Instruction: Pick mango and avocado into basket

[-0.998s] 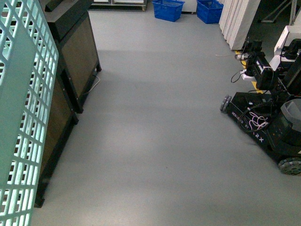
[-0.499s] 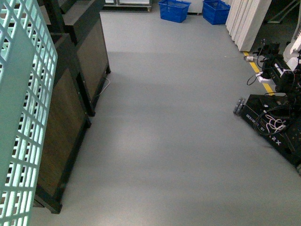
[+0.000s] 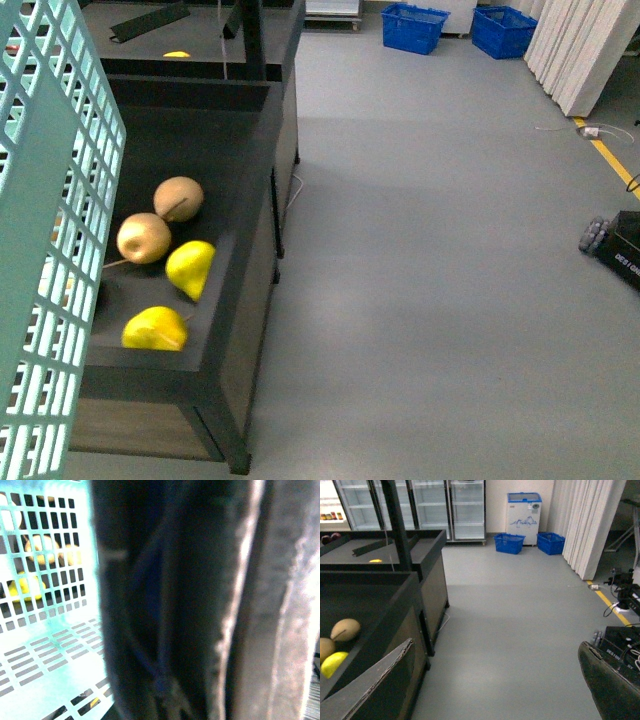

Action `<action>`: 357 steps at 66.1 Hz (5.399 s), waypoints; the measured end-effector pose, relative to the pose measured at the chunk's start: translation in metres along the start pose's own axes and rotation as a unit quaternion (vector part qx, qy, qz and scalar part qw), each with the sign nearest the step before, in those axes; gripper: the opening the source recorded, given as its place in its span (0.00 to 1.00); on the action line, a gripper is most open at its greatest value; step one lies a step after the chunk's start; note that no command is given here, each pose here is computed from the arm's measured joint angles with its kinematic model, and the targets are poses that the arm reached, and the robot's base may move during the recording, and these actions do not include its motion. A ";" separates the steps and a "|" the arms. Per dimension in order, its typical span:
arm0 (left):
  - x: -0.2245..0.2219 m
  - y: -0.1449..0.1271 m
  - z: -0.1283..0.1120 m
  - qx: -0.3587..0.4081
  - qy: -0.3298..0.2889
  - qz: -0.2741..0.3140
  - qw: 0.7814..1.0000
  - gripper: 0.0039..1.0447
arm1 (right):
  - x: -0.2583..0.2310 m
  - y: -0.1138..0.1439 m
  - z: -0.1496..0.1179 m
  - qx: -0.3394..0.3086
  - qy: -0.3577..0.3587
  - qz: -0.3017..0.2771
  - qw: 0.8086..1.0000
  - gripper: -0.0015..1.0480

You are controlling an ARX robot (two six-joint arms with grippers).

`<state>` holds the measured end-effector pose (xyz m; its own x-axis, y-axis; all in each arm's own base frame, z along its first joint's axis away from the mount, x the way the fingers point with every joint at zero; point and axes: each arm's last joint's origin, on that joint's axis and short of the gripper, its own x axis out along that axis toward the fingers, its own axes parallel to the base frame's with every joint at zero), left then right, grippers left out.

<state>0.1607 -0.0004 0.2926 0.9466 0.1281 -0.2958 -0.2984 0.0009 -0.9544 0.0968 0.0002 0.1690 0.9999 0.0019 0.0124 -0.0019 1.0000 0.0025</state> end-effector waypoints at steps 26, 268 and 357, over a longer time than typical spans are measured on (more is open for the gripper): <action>0.000 0.000 0.000 0.000 0.000 0.000 1.000 0.12 | 0.000 0.000 0.000 0.000 0.000 -0.001 1.000 0.92; 0.083 -0.039 -0.226 0.363 0.369 0.054 0.854 0.12 | 0.000 0.000 0.000 0.000 0.001 -0.001 1.000 0.92; 0.084 -0.040 -0.225 0.365 0.361 0.055 0.857 0.12 | 0.176 -0.116 -0.107 -0.085 0.425 0.022 0.901 0.92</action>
<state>0.2799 -0.2129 0.2967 0.6589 -0.4790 -0.5801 -0.1381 0.6810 -0.7192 0.2745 -0.1148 0.0641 0.6467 -0.0297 -0.7622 -0.1121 0.9847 -0.1335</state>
